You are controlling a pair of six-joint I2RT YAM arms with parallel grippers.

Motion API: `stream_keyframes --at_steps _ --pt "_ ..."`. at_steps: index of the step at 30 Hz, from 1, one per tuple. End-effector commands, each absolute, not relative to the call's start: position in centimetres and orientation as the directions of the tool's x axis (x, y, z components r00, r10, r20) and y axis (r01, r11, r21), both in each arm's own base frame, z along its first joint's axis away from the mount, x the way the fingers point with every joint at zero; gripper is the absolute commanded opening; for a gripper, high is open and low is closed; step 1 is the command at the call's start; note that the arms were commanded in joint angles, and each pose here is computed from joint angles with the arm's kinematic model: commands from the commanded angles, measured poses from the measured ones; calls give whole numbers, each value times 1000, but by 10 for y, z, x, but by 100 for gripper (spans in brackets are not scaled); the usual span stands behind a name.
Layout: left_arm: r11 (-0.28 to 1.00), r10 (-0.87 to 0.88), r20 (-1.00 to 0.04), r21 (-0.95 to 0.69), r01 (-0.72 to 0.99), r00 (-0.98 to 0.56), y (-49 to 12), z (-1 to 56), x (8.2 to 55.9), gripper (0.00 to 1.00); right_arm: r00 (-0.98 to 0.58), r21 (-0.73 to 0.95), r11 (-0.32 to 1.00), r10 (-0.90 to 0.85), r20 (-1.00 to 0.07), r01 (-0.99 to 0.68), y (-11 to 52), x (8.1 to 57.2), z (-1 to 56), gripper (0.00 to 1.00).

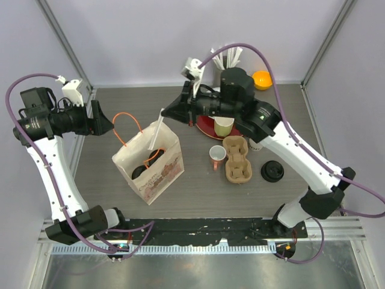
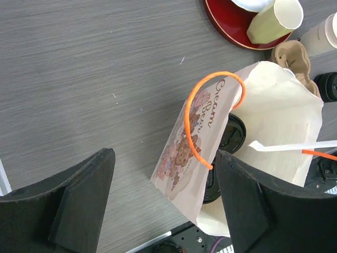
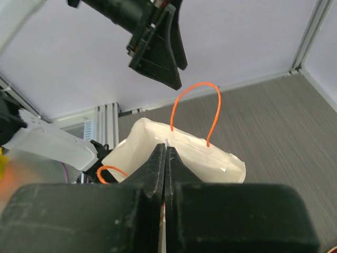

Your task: Pack the takeout coffee

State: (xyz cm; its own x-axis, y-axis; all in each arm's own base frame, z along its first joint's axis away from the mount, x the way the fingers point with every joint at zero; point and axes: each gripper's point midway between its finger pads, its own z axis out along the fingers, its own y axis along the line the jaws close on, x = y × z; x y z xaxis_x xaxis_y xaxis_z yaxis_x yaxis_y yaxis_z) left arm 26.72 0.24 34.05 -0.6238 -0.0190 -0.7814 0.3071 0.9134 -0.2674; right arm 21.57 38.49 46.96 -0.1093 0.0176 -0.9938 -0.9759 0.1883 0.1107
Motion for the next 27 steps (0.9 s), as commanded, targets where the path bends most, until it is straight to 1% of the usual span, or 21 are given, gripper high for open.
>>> stream_keyframes --at_steps 1,2,3,4,5,6,9,18,27 --pt "907 -11 -802 -260 332 -598 -1 346 265 81 -93 71 256 -75 -993 -964 395 228 460 1" --pt "907 -11 -801 -260 330 -599 -1 345 265 81 -97 64 253 -122 -988 -965 406 235 443 1" --pt "907 -10 -799 -260 330 -602 -1 344 266 81 -119 76 236 -176 -977 -969 411 229 429 1" --pt "907 -10 -799 -260 330 -602 -1 344 266 81 -107 64 227 -182 -978 -972 415 227 434 1" --pt "908 -11 -797 -261 328 -604 0 343 266 81 -126 74 221 -232 -965 -972 427 231 414 1" --pt "907 -11 -797 -262 329 -604 0 343 266 81 -118 64 207 -262 -958 -976 430 224 412 1" --pt "908 -12 -797 -262 328 -604 0 342 267 81 -131 64 206 -332 -934 -976 445 226 386 1" --pt "906 -11 -790 -267 329 -612 1 338 269 81 -162 103 179 -358 -919 -978 467 227 345 1" --pt "905 -10 -789 -269 331 -614 1 335 269 81 -169 102 190 -377 -911 -976 471 232 323 1"
